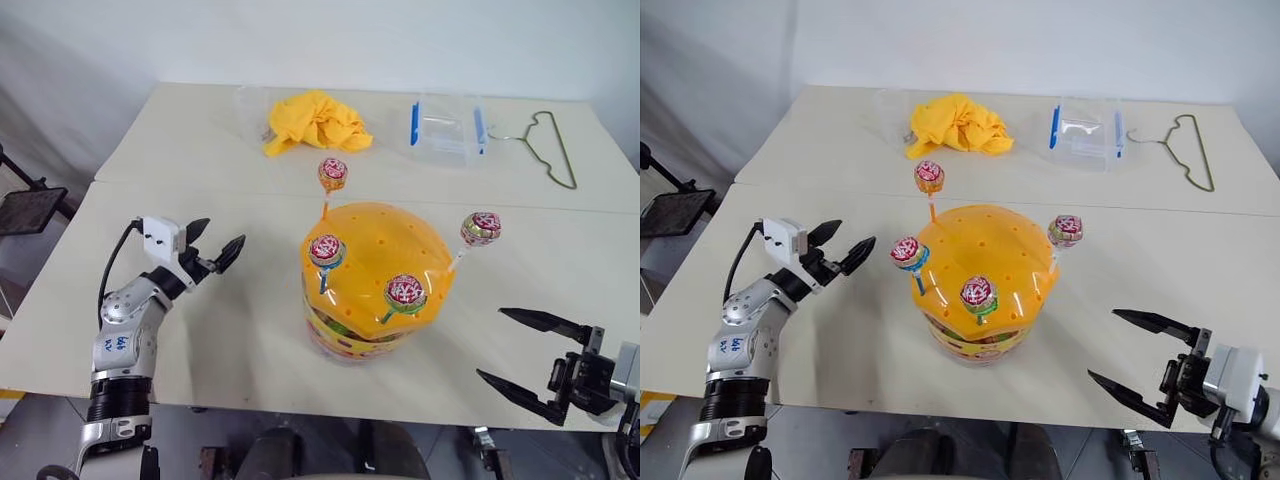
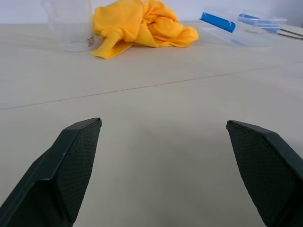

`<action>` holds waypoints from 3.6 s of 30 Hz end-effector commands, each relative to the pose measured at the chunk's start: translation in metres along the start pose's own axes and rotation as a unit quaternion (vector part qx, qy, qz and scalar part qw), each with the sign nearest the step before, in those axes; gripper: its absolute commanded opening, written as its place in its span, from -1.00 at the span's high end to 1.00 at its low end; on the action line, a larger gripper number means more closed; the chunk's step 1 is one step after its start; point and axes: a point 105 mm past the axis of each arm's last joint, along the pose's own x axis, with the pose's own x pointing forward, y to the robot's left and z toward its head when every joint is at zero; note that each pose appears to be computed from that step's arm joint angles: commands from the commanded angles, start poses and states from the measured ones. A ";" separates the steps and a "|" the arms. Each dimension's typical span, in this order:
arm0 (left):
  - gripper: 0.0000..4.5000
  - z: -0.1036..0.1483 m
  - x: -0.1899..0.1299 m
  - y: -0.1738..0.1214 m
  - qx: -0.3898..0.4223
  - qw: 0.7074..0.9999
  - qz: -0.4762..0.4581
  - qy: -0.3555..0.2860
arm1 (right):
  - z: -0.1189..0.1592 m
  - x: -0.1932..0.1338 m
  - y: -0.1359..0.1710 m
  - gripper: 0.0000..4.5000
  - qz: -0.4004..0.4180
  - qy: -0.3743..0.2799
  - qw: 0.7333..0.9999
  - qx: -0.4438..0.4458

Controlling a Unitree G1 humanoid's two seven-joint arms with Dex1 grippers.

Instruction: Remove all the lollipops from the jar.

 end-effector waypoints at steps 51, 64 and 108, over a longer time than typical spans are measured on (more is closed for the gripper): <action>-1.00 0.147 -0.071 -0.137 -0.056 0.826 -0.556 -0.073 | 0.091 0.021 -0.011 -0.99 0.035 -0.203 0.978 0.037; -0.07 0.143 -0.058 -0.164 -0.064 0.810 -0.573 -0.107 | 0.091 0.017 -0.016 -1.00 0.016 -0.194 0.981 0.030; 0.99 -0.027 -0.146 0.047 -0.213 0.939 -0.008 0.270 | 0.084 0.022 -0.010 -1.00 0.138 -0.156 0.978 -0.030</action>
